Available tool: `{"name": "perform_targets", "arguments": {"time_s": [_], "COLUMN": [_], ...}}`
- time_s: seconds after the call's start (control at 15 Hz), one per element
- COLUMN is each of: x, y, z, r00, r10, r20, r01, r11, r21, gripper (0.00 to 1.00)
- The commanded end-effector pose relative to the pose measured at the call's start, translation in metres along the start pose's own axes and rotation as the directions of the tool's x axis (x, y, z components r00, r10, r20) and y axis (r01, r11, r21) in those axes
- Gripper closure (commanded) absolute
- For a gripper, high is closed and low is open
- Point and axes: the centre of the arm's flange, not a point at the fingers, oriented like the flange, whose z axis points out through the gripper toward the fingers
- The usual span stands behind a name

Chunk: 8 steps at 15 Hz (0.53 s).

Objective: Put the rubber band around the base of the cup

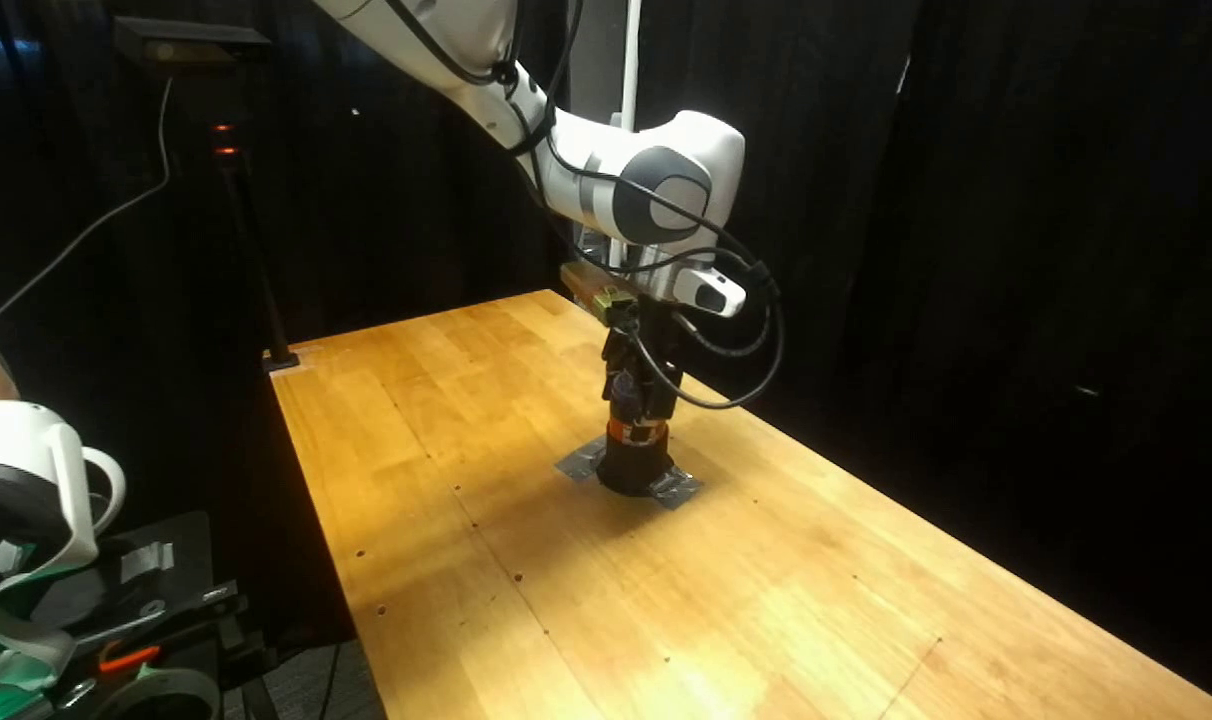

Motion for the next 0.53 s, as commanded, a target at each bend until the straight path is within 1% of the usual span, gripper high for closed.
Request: {"name": "perform_targets", "arguments": {"time_s": [0.0, 0.47], "x": [-0.016, -0.022], "y": [0.007, 0.015], "z": [-0.008, -0.03], "r00": [1.0, 1.0], "r10": [0.012, 0.024], "r20": [0.022, -0.006], "r01": [-0.012, -0.024], "r11": [1.0, 0.999], "r21": [-0.004, 0.026], "gripper": [0.0, 0.0]}}
